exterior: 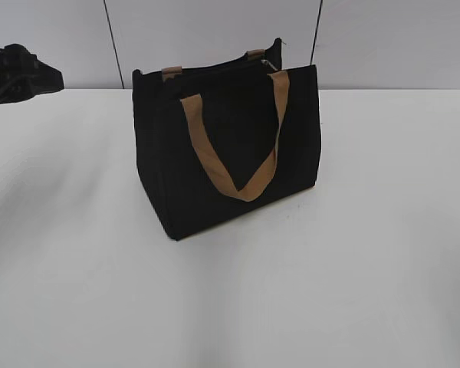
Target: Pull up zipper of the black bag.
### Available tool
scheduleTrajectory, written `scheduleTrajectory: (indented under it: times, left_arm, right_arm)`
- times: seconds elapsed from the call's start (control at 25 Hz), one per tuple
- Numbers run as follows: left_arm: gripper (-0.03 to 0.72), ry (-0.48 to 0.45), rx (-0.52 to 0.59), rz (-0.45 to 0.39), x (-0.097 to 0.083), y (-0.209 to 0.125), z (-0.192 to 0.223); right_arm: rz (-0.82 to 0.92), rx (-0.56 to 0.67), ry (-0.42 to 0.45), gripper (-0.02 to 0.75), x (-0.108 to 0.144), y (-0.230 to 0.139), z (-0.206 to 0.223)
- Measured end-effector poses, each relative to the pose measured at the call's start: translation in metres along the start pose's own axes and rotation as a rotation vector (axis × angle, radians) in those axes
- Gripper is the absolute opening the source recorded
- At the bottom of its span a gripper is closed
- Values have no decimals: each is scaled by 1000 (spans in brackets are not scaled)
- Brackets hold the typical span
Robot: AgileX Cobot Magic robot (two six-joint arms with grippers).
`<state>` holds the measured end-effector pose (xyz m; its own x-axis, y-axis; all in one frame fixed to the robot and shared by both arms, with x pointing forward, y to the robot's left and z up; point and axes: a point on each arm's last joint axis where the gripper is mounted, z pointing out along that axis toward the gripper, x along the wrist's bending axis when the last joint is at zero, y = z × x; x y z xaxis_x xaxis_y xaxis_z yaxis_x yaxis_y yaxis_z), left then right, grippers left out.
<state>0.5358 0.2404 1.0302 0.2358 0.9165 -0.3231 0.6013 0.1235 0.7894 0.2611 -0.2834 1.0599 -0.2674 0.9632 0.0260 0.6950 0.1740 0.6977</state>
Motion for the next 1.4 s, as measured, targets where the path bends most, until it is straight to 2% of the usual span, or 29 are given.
scheduleTrajectory:
  times: [0.16, 0.4, 0.84, 1.16, 1.28, 1.4]
  left_arm:
    - [496, 0, 0, 1, 0, 0, 0]
    - [496, 0, 0, 1, 0, 0, 0]
    - [496, -8, 3, 1, -1, 0, 0]
    - [496, 19, -7, 2, 2, 1, 0]
    - [496, 68, -27, 2, 6, 2, 0]
    - [496, 179, -57, 1, 16, 2, -1]
  right_arm:
    - [-47, -73, -24, 344, 1, -21, -1]
    - [-71, -253, -66, 344, 2, -34, -7]
    - [-59, -262, -85, 344, 0, -34, -6]
    - [-59, -262, -86, 344, 0, -34, -6]
    - [-59, -262, -86, 344, 0, -34, -6]
    - [-59, -263, -86, 344, 0, -34, -6]
